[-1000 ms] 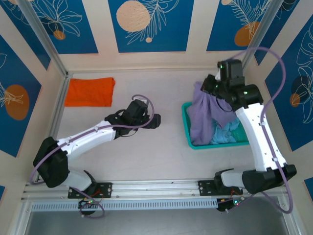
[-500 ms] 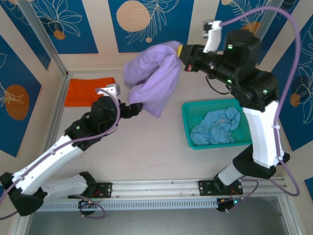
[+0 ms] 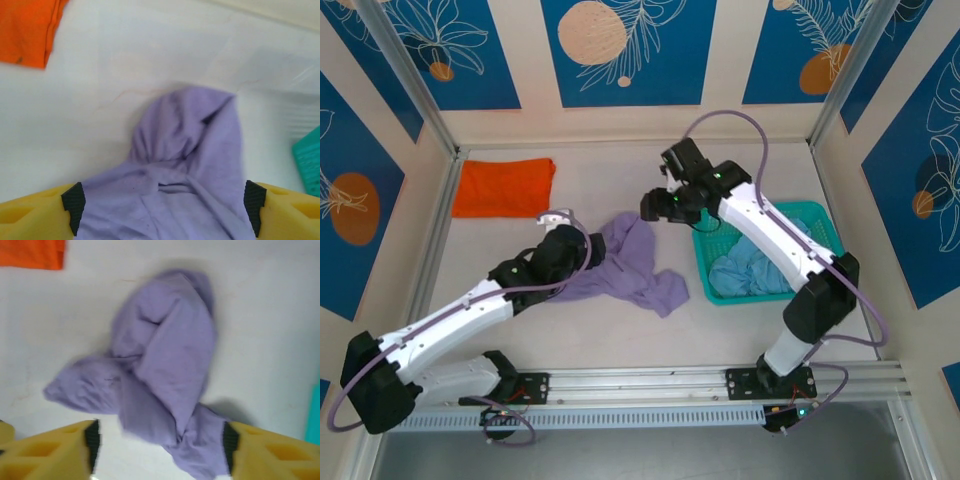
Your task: Fold and stack the t-shirts
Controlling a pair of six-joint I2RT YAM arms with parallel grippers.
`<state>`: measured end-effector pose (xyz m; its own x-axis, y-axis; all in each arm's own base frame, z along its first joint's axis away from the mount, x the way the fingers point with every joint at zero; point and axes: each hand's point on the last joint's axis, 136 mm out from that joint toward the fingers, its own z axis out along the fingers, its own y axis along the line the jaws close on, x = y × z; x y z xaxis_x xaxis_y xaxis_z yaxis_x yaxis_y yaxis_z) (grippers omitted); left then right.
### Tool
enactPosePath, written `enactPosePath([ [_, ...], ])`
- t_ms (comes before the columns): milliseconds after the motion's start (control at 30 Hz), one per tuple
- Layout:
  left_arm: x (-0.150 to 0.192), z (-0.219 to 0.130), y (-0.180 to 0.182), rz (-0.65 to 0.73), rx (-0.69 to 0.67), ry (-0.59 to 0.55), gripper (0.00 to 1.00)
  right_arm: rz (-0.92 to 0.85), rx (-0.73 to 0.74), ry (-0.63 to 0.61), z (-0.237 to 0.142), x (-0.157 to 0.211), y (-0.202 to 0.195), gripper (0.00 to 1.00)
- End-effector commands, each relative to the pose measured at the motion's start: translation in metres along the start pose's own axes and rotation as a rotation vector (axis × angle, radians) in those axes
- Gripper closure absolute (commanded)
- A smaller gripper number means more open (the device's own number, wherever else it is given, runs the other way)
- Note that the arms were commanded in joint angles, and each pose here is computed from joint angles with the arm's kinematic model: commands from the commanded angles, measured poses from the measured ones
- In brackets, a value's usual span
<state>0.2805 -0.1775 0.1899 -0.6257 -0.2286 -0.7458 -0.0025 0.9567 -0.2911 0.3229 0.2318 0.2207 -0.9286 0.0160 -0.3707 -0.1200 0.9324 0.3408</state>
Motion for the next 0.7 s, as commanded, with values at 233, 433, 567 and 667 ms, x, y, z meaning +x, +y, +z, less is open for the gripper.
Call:
enactPosePath([
  [233, 0.075, 0.041, 0.009, 0.112, -0.009, 0.244, 0.01, 0.239, 0.112, 0.123, -0.011, 0.101, -0.109, 0.23],
  [433, 0.124, 0.075, 0.005, 0.137, 0.044, 0.452, 0.2, 0.185, 0.136, 0.248, 0.025, 0.121, -0.104, 0.31],
  [567, 0.132, 0.077, 0.002, 0.116, 0.07, 0.471, 0.55, 0.148, 0.314, 0.327, 0.049, 0.114, -0.121, 0.57],
  [667, 0.128, 0.07, 0.009, 0.107, 0.061, 0.434, 0.75, 0.099, 0.394, 0.278, 0.059, 0.085, -0.136, 0.76],
])
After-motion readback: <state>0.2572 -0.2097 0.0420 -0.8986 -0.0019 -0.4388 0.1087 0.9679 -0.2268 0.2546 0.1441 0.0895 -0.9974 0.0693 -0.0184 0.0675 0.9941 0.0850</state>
